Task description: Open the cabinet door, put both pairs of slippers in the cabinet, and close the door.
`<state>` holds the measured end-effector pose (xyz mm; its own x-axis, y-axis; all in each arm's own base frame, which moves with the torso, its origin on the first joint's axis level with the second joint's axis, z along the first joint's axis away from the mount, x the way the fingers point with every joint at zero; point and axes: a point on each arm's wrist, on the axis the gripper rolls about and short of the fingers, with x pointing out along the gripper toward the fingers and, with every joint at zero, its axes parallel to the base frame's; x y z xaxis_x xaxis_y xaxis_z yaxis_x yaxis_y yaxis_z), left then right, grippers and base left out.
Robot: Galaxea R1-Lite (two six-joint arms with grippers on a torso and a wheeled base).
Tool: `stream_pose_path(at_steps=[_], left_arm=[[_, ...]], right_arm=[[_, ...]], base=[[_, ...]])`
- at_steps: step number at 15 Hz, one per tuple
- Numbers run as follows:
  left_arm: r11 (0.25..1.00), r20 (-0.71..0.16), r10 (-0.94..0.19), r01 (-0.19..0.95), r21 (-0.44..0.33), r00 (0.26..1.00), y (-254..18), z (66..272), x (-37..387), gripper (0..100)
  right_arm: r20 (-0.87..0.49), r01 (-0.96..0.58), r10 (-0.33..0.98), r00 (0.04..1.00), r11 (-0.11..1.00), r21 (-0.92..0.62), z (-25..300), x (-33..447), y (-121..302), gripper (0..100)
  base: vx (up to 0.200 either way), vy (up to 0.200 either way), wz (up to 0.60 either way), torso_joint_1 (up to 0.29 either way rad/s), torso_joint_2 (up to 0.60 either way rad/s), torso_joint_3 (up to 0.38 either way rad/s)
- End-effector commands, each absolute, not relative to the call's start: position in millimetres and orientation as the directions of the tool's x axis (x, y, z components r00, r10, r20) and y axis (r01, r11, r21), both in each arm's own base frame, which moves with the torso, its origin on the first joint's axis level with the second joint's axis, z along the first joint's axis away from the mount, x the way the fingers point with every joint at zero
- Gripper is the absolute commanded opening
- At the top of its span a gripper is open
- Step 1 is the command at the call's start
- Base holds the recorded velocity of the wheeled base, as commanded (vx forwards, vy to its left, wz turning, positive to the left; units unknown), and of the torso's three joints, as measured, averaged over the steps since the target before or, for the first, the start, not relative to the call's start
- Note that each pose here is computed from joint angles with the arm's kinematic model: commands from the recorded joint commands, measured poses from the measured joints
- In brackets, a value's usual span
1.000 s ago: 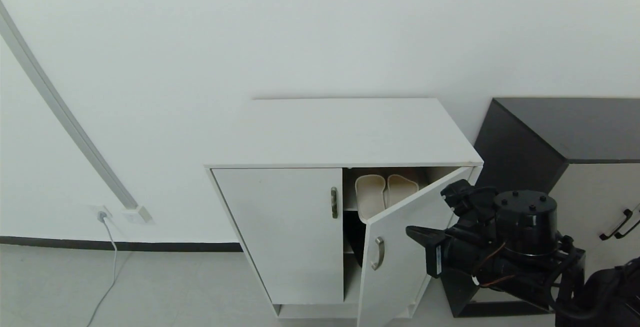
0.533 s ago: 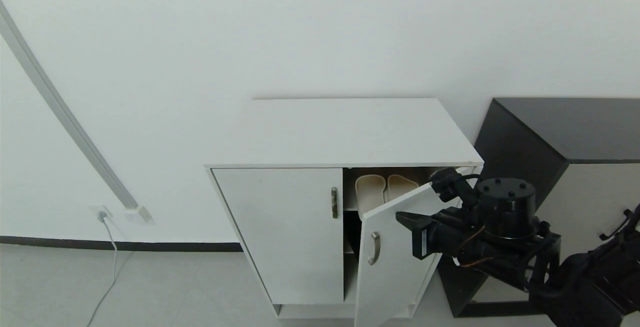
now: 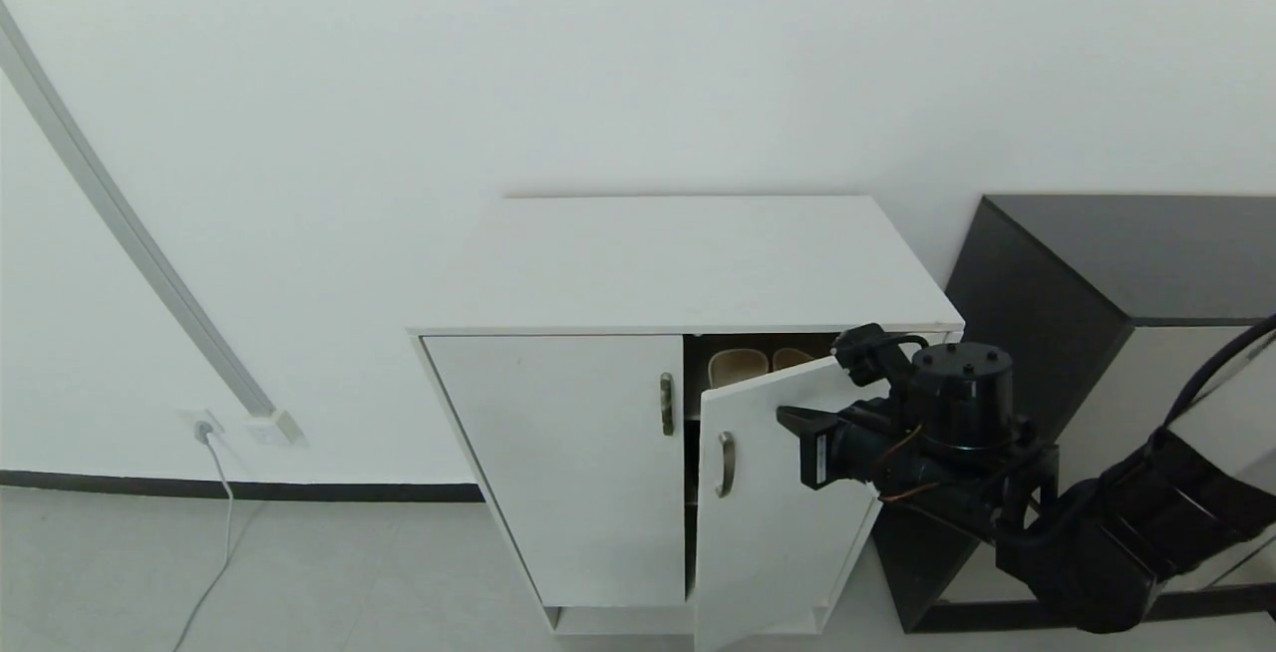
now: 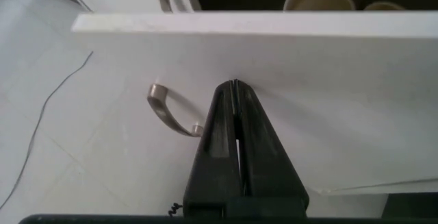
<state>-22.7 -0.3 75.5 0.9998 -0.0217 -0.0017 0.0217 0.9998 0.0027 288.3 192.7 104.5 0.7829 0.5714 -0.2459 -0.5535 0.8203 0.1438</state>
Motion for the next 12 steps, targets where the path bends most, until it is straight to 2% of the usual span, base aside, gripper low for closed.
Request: stream_pose_path(at_steps=[1, 12], left_arm=[[1.0, -0.002, -0.021, 0.021, 0.003, 1.0, 0, 76, -23, 0], [1.0, -0.002, -0.021, 0.021, 0.003, 1.0, 0, 76, -23, 0]], right_arm=[[-0.262, -0.546, 0.564, 0.783, 0.825, 0.144, 93, 300, 198, 0], [-0.252, -0.518, 0.538, 0.805, 0.843, 0.144, 79, 333, 203, 0]], base=[[0.0, 0.0, 0.0, 0.0, 0.0, 0.0], [0.0, 0.0, 0.0, 0.0, 0.0, 0.0]])
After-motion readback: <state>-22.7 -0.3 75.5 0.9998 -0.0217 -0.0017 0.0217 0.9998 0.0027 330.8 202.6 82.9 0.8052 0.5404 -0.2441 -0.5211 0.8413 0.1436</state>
